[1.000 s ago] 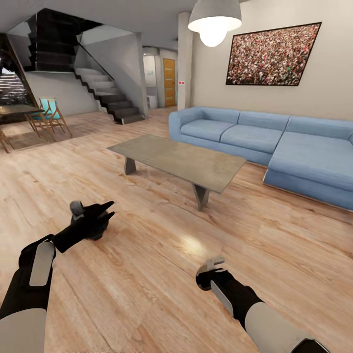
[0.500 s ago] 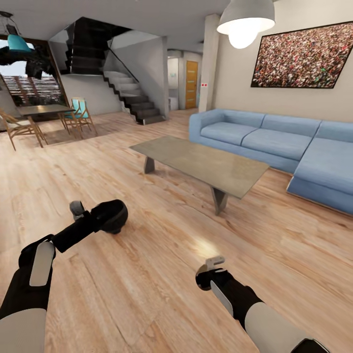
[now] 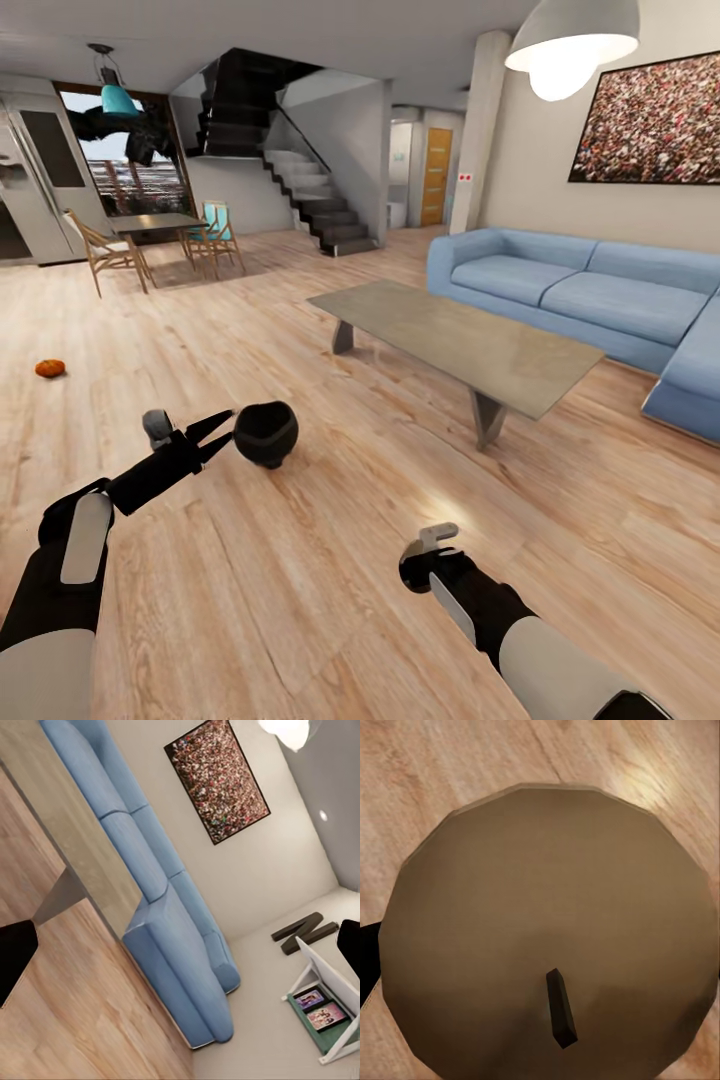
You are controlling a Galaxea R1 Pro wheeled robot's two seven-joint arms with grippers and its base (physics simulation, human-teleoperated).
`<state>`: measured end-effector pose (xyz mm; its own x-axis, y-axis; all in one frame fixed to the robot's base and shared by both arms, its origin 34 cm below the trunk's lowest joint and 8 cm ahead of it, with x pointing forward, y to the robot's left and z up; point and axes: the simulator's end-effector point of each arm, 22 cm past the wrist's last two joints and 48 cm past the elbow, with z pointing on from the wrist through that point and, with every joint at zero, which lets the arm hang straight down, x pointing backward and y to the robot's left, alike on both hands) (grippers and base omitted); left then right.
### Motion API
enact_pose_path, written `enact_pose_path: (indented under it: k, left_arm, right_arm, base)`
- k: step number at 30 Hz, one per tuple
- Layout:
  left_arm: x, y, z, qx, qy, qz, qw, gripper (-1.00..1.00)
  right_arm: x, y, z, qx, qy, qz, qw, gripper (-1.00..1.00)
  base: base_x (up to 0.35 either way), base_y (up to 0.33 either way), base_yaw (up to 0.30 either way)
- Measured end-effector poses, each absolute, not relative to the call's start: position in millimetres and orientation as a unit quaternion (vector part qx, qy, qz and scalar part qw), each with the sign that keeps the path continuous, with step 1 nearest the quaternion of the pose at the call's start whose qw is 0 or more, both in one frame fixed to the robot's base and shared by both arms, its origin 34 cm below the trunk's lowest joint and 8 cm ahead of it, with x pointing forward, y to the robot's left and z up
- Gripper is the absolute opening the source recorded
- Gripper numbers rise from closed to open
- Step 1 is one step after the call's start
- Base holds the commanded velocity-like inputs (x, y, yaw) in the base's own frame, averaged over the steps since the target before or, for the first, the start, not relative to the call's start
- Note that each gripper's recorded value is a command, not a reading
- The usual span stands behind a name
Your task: Place each of the two pumpkins and all three candles from the living room inside a cabinet in the living room (use any cabinet), then make sure every cabinet is closed, and position the cauldron so it is next to a table in the living room.
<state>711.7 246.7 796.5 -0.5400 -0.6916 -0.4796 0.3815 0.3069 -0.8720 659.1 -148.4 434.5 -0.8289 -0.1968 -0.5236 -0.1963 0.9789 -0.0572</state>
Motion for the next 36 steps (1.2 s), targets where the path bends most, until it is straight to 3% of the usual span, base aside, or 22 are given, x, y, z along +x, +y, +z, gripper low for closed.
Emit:
enact_pose_path:
  k: [14, 25, 36]
  left_arm:
    - [710, 246, 801, -0.115, 0.660, -0.578, 0.467, 1.00]
    - [710, 248, 801, -0.118, 0.659, -0.578, 0.467, 1.00]
    - [710, 248, 797, -0.126, 0.658, -0.582, 0.461, 1.00]
  right_arm:
    - [661, -148, 439, -0.103, 0.955, -0.001, 0.278, -1.00]
    - [663, -148, 443, -0.104, 0.954, -0.001, 0.282, -1.00]
    - [664, -148, 446, -0.104, 0.953, -0.002, 0.284, -1.00]
  base:
    - [0.000, -0.013, 0.270]
    - [0.204, -0.186, 0.271]
    - [0.046, -0.017, 0.271]
